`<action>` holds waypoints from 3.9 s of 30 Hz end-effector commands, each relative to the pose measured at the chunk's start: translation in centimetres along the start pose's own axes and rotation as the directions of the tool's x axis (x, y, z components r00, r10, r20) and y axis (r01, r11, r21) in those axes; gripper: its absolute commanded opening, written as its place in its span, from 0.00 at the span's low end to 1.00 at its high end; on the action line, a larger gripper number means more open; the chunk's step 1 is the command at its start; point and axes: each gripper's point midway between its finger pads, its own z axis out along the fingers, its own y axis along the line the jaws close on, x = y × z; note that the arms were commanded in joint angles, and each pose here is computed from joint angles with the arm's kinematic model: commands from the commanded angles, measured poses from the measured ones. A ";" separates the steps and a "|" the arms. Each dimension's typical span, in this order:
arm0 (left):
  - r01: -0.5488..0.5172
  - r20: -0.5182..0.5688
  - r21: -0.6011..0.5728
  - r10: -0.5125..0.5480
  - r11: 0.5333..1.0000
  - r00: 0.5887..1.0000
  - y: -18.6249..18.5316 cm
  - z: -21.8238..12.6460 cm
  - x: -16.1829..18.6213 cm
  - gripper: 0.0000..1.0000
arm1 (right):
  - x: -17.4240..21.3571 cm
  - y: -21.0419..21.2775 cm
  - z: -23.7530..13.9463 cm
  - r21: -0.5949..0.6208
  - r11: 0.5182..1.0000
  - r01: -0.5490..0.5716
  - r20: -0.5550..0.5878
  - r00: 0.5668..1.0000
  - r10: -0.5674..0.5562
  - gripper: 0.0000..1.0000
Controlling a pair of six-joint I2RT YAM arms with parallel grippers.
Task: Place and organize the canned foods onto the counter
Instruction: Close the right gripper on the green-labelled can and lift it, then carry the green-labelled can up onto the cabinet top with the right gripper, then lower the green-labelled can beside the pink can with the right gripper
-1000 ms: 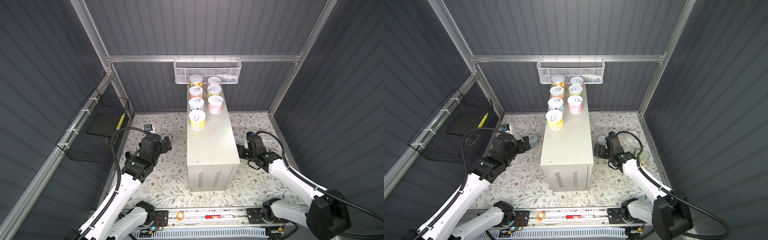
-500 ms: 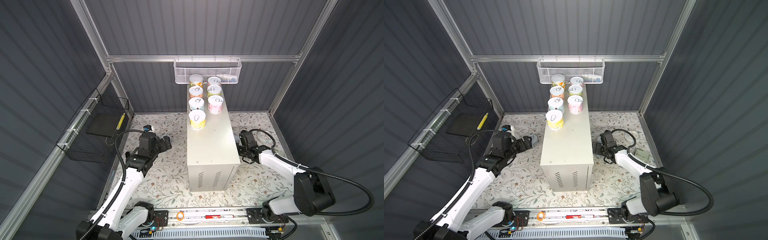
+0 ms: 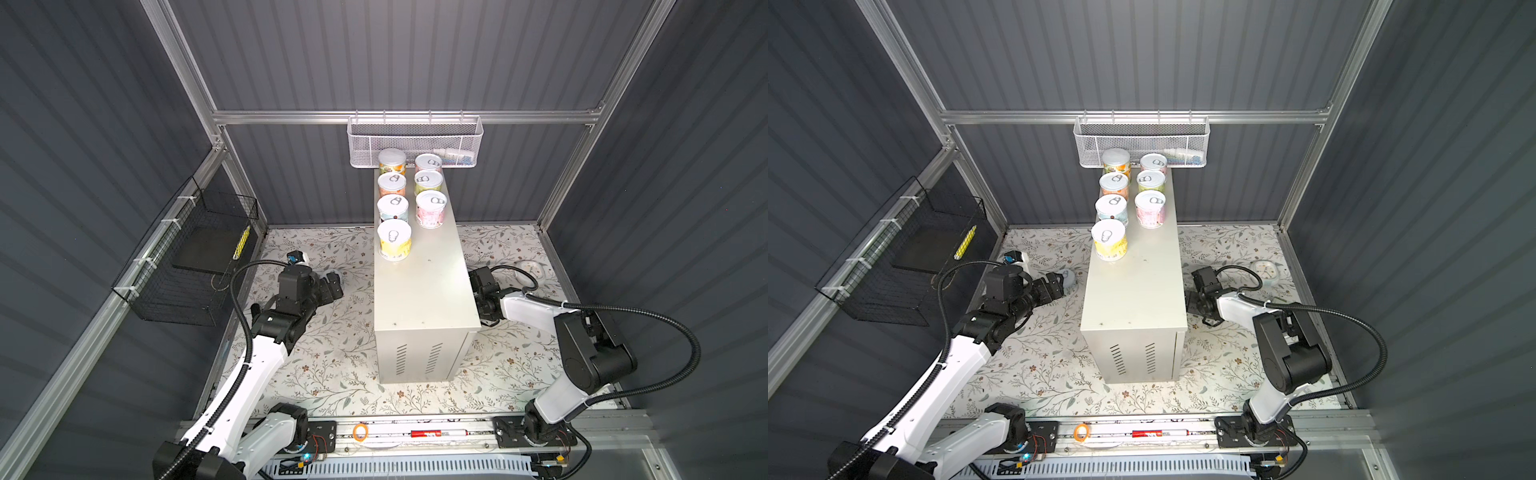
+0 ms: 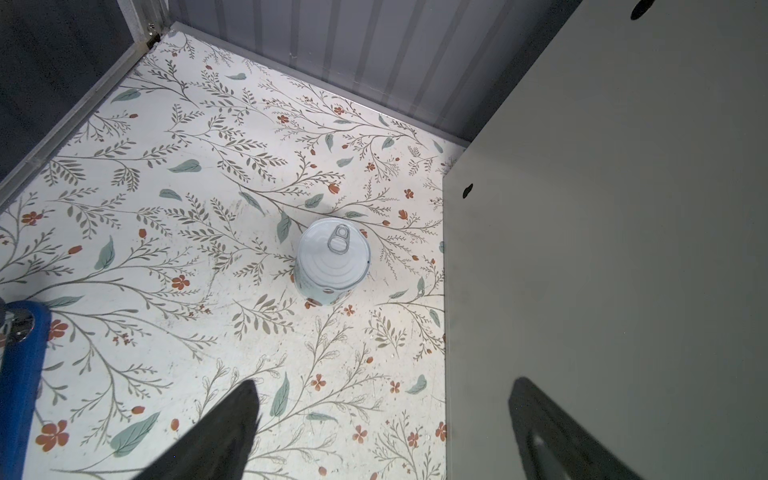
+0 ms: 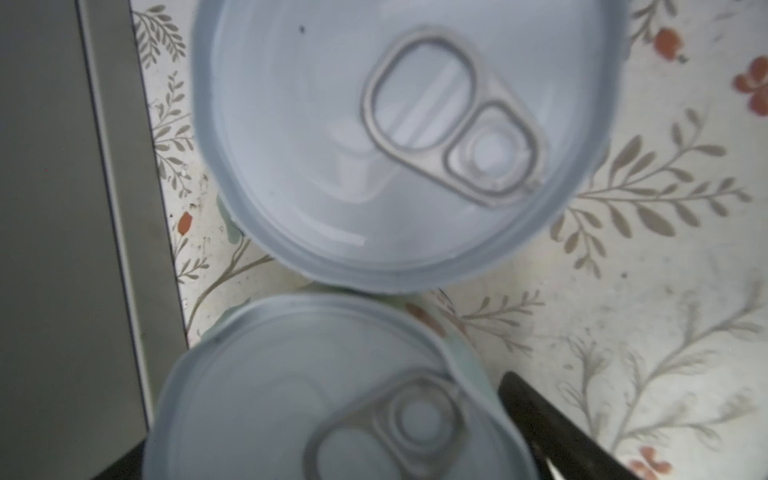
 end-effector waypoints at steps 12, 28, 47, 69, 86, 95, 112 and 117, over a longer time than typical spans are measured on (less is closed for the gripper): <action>-0.012 0.001 -0.003 0.012 1.000 1.000 0.1 0.3 0.0 0.94 | 0.3 -0.8 0.5 0.035 0.999 -0.032 0.011 0.999 0.032 0.90; -0.010 -0.013 0.007 0.010 1.000 1.000 -0.1 0.7 0.2 0.94 | -0.6 -1.0 -0.6 0.051 0.999 0.005 0.045 0.999 -0.007 0.71; -0.012 -0.043 0.052 0.014 0.999 0.999 -0.9 1.3 0.8 0.94 | -0.7 -1.3 -9.9 -0.002 0.998 0.066 0.106 0.992 -0.065 0.00; -0.028 -0.054 0.084 0.032 0.996 0.998 -1.4 1.5 1.2 0.94 | -8.6 1.9 -38.3 -0.021 0.977 0.213 0.567 0.807 -0.164 0.00; -0.030 -0.062 0.082 0.035 0.996 0.997 -1.3 0.8 1.4 0.99 | -12.2 15.7 -39.0 -0.190 0.876 0.444 0.569 0.776 -0.270 0.00; -0.027 -0.062 0.086 0.033 0.996 0.998 -1.4 0.6 1.3 0.99 | -12.3 18.5 -37.2 -0.214 0.856 0.471 0.539 0.787 -0.299 0.00; -0.031 -0.064 0.068 0.036 0.997 0.997 -0.9 0.5 1.6 0.99 | -12.3 20.1 -34.2 -0.186 0.858 0.480 0.482 0.805 -0.346 0.56; -0.031 -0.063 0.068 0.035 0.997 0.997 -0.9 0.5 1.6 0.99 | -12.4 20.2 -33.9 -0.177 0.857 0.484 0.479 0.803 -0.355 0.63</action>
